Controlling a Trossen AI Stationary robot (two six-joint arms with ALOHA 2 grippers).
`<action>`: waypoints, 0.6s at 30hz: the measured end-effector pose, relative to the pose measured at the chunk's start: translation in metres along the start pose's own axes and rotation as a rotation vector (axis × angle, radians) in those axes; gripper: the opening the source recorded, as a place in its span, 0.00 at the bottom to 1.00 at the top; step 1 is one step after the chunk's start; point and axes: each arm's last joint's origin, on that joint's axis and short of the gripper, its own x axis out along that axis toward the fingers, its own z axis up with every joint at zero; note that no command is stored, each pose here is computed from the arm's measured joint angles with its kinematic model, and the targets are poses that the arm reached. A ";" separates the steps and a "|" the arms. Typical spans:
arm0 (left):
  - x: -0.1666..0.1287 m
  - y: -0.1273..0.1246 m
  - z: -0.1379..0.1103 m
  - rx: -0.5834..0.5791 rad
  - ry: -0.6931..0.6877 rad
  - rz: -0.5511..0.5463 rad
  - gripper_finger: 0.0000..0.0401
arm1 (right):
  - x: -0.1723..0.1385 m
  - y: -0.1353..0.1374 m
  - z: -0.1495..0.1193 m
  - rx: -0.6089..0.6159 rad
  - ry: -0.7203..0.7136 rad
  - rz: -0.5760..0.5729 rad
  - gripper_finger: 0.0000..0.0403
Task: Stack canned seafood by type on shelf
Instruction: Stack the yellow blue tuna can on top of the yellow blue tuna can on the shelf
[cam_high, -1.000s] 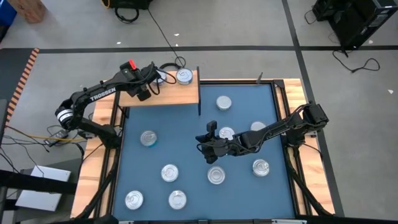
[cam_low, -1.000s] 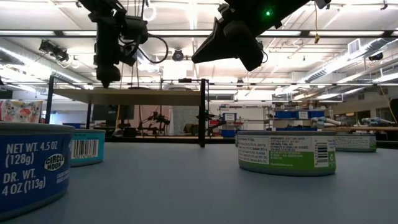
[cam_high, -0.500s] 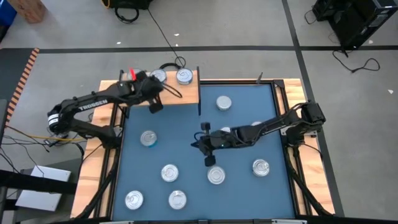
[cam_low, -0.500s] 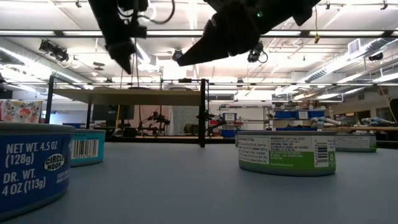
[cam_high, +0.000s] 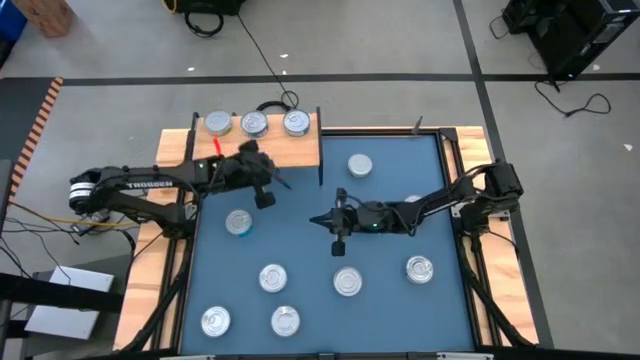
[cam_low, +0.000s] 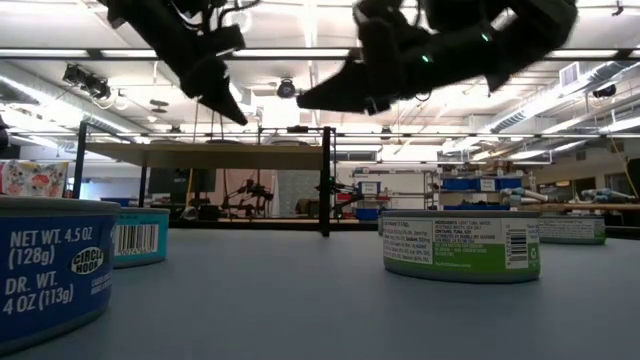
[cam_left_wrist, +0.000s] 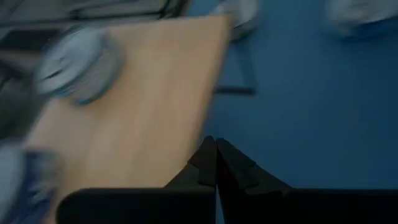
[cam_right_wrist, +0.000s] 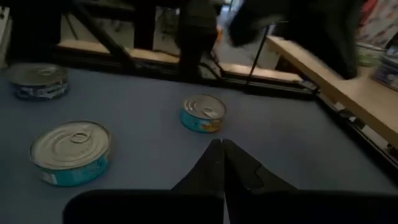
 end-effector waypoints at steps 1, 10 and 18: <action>0.000 -0.004 0.001 0.000 -0.032 -0.034 0.01 | -0.003 -0.001 -0.006 0.000 -0.009 -0.016 0.01; -0.012 -0.043 0.004 -0.047 -0.083 -0.262 0.00 | -0.020 -0.002 -0.039 -0.036 0.068 -0.063 0.02; -0.018 -0.081 0.001 -0.011 -0.207 -0.437 0.01 | -0.022 0.007 -0.039 -0.045 0.079 -0.031 0.07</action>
